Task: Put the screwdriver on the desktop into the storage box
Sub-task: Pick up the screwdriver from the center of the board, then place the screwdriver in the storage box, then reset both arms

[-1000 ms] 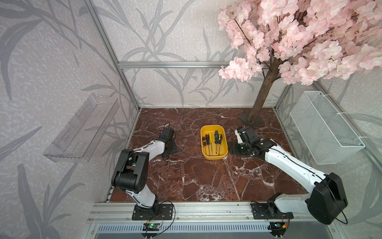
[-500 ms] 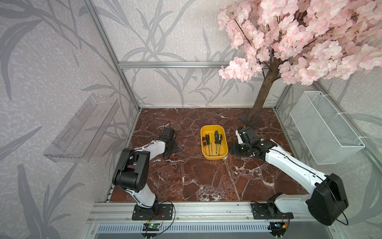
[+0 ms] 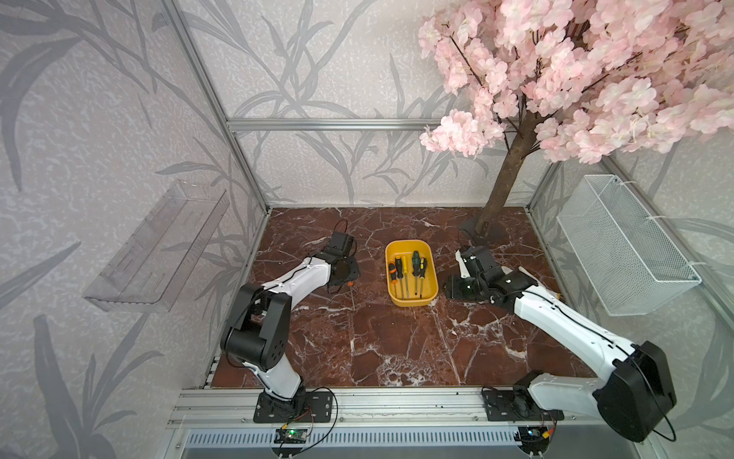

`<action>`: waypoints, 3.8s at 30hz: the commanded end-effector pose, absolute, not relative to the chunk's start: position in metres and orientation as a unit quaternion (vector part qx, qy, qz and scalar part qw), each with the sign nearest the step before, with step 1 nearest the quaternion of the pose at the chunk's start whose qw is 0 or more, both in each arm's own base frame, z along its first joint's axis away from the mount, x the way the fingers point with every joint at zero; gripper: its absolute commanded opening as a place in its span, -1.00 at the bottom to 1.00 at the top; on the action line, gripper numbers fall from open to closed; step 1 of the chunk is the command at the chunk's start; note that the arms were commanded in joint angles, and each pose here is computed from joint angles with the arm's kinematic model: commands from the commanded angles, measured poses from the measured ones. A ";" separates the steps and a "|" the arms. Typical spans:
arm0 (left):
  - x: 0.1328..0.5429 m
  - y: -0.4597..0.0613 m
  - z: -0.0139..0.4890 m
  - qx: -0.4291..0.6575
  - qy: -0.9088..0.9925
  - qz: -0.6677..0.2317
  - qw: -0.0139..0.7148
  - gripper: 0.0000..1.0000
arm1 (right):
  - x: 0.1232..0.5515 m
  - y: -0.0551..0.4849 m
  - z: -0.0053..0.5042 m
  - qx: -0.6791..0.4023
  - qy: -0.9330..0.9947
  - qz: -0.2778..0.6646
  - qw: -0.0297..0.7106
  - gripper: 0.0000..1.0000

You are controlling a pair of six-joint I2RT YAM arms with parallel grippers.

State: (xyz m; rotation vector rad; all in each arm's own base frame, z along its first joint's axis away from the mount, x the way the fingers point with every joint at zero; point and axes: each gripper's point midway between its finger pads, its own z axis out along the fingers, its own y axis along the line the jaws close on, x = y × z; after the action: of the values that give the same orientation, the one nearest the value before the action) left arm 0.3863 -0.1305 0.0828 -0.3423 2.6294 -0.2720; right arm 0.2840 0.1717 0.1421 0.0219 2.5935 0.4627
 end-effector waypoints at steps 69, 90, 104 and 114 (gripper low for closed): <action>0.409 -0.233 0.178 -0.016 0.933 -0.076 0.352 0.95 | 0.336 0.159 0.195 0.017 0.932 0.157 0.326 0.98; 0.391 -0.019 0.226 -0.163 0.856 0.054 0.487 1.00 | 0.398 0.051 0.221 0.097 0.895 0.045 0.433 0.98; 0.350 0.056 0.193 -0.213 0.768 0.134 0.589 1.00 | 0.374 -0.026 0.202 0.126 0.805 -0.125 0.565 0.98; 0.342 0.076 0.164 -0.222 0.762 0.169 0.584 1.00 | 0.361 -0.038 0.170 0.132 0.773 -0.154 0.601 0.98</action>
State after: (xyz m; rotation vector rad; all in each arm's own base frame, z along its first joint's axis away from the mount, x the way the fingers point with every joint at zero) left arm 0.3398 0.0697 0.1538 -0.5180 1.8388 0.3584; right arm 0.3507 -0.0331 0.1399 0.2724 1.9261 -0.3485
